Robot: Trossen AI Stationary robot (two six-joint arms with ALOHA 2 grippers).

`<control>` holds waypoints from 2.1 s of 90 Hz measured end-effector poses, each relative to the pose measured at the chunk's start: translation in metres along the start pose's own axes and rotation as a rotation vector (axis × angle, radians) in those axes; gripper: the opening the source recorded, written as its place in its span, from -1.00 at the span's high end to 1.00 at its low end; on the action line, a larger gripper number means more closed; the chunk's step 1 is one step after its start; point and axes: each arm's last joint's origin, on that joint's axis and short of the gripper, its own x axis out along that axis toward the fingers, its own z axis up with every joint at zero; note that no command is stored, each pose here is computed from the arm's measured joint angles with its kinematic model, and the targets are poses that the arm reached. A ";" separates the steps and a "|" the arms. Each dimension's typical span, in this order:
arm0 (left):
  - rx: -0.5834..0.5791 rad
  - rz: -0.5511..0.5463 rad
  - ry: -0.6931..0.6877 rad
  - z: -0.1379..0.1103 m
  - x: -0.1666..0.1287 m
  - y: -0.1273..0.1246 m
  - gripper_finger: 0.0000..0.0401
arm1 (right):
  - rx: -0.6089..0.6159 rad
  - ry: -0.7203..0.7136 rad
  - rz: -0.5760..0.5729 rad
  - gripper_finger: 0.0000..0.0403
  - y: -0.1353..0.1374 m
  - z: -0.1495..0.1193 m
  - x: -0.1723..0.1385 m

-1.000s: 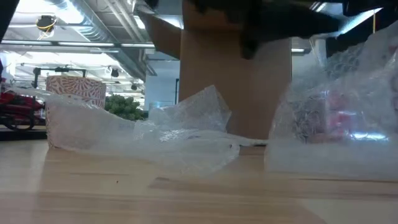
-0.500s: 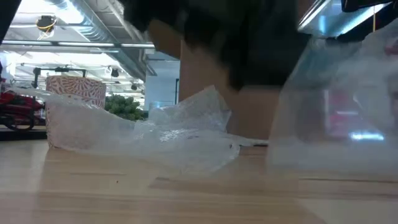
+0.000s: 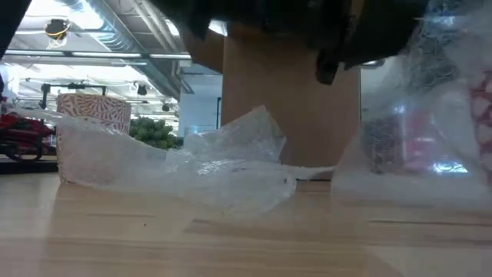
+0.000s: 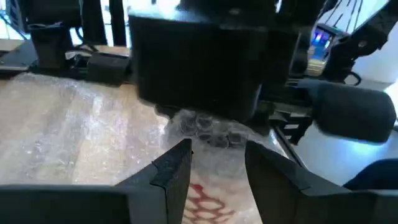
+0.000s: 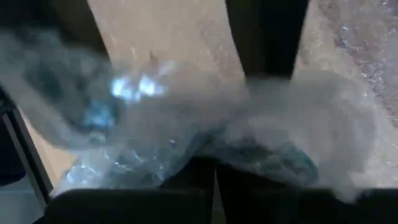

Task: Wrap mug
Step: Wrap the red mug with the right bubble wrap

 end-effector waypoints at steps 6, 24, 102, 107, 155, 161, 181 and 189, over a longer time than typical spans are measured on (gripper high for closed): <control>0.001 0.001 0.011 -0.005 0.002 0.000 0.33 | 0.022 -0.024 0.014 1.00 0.001 0.003 0.001; 0.006 0.001 0.060 -0.010 0.002 -0.001 0.33 | 0.072 -0.057 0.033 1.00 0.000 0.017 0.004; 0.009 -0.018 0.067 -0.011 0.001 -0.010 0.33 | 0.014 -0.079 0.038 1.00 0.013 0.043 -0.056; 0.009 -0.018 0.067 -0.011 0.001 -0.010 0.33 | 0.017 -0.057 0.027 1.00 0.012 0.039 -0.047; 0.010 -0.019 0.068 -0.011 0.001 -0.011 0.33 | -0.002 0.078 -0.045 1.00 0.009 0.016 0.016; 0.009 -0.019 0.068 -0.011 0.001 -0.011 0.33 | -0.002 0.092 -0.042 1.00 0.008 0.015 0.018; 0.009 -0.021 0.068 -0.011 0.001 -0.011 0.33 | -0.006 0.111 -0.029 1.00 0.015 0.019 0.006; 0.009 -0.023 0.070 -0.011 0.001 -0.011 0.33 | -0.016 0.107 -0.006 1.00 0.021 0.023 -0.005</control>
